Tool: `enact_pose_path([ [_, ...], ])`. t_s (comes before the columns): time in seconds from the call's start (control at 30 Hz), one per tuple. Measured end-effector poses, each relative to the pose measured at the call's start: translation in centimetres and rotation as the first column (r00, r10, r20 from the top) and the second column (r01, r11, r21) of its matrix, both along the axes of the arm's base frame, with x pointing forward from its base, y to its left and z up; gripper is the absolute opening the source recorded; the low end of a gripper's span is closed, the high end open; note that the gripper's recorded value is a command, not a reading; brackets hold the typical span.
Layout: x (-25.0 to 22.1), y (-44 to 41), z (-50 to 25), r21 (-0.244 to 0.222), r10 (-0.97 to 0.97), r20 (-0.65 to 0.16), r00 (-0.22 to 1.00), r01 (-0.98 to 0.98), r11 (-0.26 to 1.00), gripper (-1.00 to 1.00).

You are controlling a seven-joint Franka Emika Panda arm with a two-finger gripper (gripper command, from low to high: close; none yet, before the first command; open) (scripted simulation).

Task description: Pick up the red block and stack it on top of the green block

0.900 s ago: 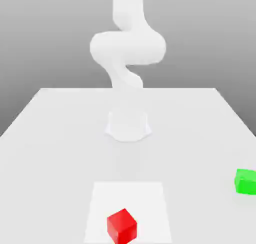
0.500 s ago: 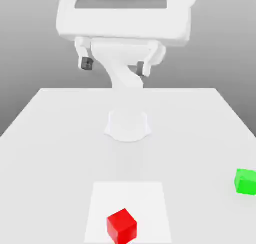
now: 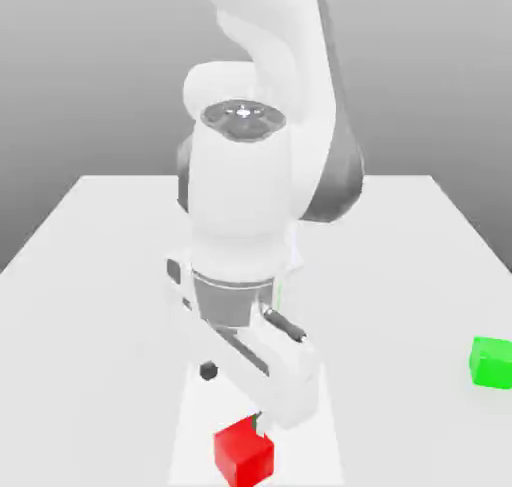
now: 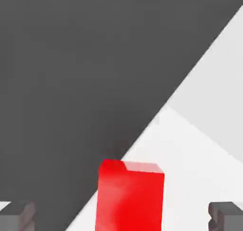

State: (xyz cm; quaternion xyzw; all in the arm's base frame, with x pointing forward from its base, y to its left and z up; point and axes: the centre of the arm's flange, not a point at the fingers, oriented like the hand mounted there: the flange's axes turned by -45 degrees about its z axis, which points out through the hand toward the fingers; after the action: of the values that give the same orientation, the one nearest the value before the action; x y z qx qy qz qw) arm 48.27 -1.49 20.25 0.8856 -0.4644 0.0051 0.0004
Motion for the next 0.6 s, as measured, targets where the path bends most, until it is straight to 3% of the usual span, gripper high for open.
enact_pose_path([
  [0.1, -0.1, 0.1, -4.0, 0.006, -0.010, -0.006, 1.000, 0.010, 1.000, 0.00],
  [0.13, -0.2, 0.1, -5.1, 0.006, -0.010, -0.007, 1.000, 0.010, 1.000, -1.00],
  [0.33, -0.2, 0.1, -5.7, 0.006, -0.010, -0.006, 1.000, 0.010, 1.000, -1.00],
  [0.5, -0.1, 0.1, -0.8, 0.006, -0.011, -0.005, 1.000, 0.011, 1.000, -1.00],
  [0.6, -0.7, 5.8, 1.2, 0.012, 0.036, -0.005, 0.999, -0.036, 0.999, -1.00],
])
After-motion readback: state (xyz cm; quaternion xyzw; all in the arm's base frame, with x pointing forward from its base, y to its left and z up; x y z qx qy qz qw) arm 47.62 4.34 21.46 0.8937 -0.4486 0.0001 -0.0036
